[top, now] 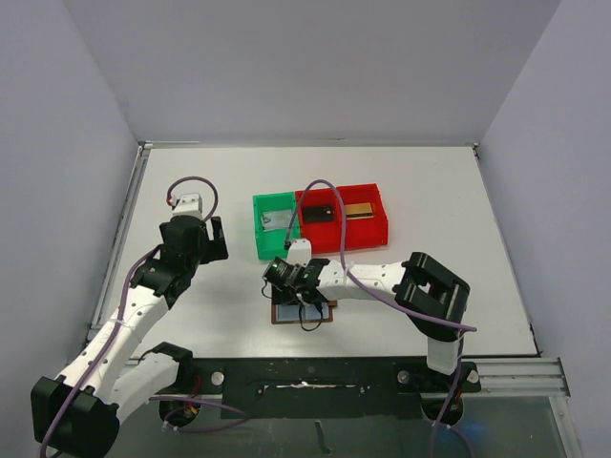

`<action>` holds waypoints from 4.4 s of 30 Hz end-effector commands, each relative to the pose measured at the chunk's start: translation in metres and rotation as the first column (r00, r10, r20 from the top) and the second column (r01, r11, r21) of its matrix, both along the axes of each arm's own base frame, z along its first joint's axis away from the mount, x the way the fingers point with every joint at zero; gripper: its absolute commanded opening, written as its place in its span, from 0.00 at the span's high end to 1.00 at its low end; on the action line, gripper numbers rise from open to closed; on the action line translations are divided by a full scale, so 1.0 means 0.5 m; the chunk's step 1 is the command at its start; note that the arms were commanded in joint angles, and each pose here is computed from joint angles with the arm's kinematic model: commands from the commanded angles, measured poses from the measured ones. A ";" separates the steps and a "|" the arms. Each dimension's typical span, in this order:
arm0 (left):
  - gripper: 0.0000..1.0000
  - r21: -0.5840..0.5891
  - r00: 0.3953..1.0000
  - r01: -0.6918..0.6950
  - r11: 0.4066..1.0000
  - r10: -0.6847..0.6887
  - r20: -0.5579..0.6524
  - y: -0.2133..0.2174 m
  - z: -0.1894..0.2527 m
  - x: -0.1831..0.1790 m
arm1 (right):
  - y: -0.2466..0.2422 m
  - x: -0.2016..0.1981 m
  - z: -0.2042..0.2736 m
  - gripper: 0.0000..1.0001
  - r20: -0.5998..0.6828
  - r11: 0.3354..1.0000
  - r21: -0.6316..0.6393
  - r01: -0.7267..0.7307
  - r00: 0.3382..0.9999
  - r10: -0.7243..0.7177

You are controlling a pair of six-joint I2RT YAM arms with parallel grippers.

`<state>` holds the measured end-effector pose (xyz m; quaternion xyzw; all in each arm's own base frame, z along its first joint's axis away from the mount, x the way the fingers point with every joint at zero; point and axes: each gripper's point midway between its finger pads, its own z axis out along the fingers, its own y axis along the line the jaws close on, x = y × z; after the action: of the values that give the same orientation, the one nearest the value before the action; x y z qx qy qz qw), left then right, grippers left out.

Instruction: Take the credit cards out of the card holder

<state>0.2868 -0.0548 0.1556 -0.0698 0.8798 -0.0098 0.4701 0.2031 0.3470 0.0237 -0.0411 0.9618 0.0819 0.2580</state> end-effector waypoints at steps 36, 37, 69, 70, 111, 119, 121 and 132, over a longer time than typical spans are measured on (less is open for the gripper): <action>0.20 -0.012 0.999 -0.004 1.000 0.005 0.052 -0.002 0.028 0.018 | -0.018 -0.014 -0.035 0.36 -0.036 0.991 -0.130 -0.040 0.999 0.036; 0.20 -0.012 0.999 -0.005 1.000 0.005 0.053 -0.001 0.028 0.018 | -0.016 -0.013 -0.033 0.38 -0.033 0.992 -0.121 -0.039 0.999 0.035; 0.27 -0.608 0.896 0.354 0.710 -0.444 0.003 -0.260 0.018 -0.088 | -0.042 -0.003 -0.042 0.78 -0.146 0.936 0.342 0.089 0.988 -0.041; 0.27 -0.652 0.880 0.373 0.661 -0.474 0.022 -0.282 0.022 -0.100 | -0.044 -0.004 -0.044 0.78 -0.150 0.932 0.349 0.098 0.987 -0.047; 0.40 -0.678 0.889 0.210 0.705 -0.427 -0.168 -0.401 -0.224 -0.146 | -0.057 -0.020 -0.062 0.77 -0.203 0.873 0.465 0.147 0.978 -0.056; 0.42 -0.750 0.867 0.209 0.628 -0.474 -0.155 -0.427 -0.220 -0.162 | -0.053 -0.017 -0.046 0.72 -0.195 0.841 0.520 0.147 0.980 -0.050; 0.43 -0.753 0.864 0.206 0.625 -0.477 -0.160 -0.429 -0.220 -0.164 | -0.057 -0.016 -0.044 0.71 -0.193 0.834 0.530 0.152 0.980 -0.056; 0.45 -0.791 0.870 0.193 0.581 -0.474 -0.136 -0.431 -0.206 -0.171 | -0.049 -0.012 -0.036 0.56 -0.178 0.842 0.528 0.114 0.984 -0.022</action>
<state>0.2129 -0.2639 0.0526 -0.1049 0.8574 -0.4373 0.2502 0.2115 0.3327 0.0270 0.0994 0.8948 0.3857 0.2019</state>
